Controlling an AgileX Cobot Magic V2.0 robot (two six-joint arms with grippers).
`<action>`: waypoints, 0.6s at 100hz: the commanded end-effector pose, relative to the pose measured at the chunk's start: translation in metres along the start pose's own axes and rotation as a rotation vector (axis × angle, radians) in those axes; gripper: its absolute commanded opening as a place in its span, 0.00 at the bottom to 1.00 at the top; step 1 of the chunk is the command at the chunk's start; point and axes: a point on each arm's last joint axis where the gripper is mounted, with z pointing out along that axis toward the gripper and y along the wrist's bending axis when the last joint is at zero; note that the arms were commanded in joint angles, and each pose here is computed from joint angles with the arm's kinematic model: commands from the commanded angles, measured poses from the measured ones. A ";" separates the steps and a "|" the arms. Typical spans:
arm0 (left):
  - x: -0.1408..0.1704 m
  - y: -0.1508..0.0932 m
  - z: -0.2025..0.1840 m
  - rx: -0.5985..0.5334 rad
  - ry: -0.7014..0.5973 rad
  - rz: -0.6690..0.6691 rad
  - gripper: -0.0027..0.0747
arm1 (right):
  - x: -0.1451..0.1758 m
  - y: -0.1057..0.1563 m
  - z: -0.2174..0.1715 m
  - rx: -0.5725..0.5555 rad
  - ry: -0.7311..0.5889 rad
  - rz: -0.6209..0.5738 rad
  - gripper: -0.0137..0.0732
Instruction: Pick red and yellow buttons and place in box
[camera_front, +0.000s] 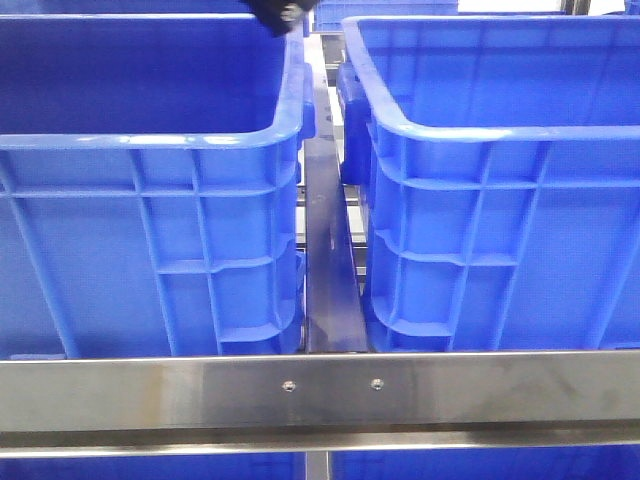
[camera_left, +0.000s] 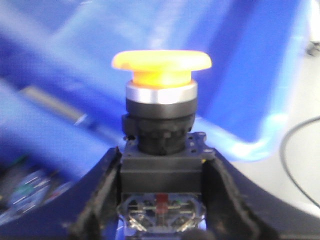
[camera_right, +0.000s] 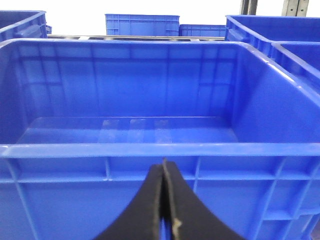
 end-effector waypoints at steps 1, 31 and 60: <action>-0.019 -0.020 -0.018 0.012 -0.108 0.033 0.17 | -0.015 0.001 -0.003 -0.002 -0.122 -0.011 0.08; -0.019 -0.021 -0.018 0.015 -0.106 0.034 0.17 | -0.016 0.001 -0.003 -0.003 -0.134 -0.010 0.08; -0.019 -0.021 -0.018 0.015 -0.106 0.034 0.17 | -0.047 -0.001 -0.006 0.018 -0.024 -0.008 0.08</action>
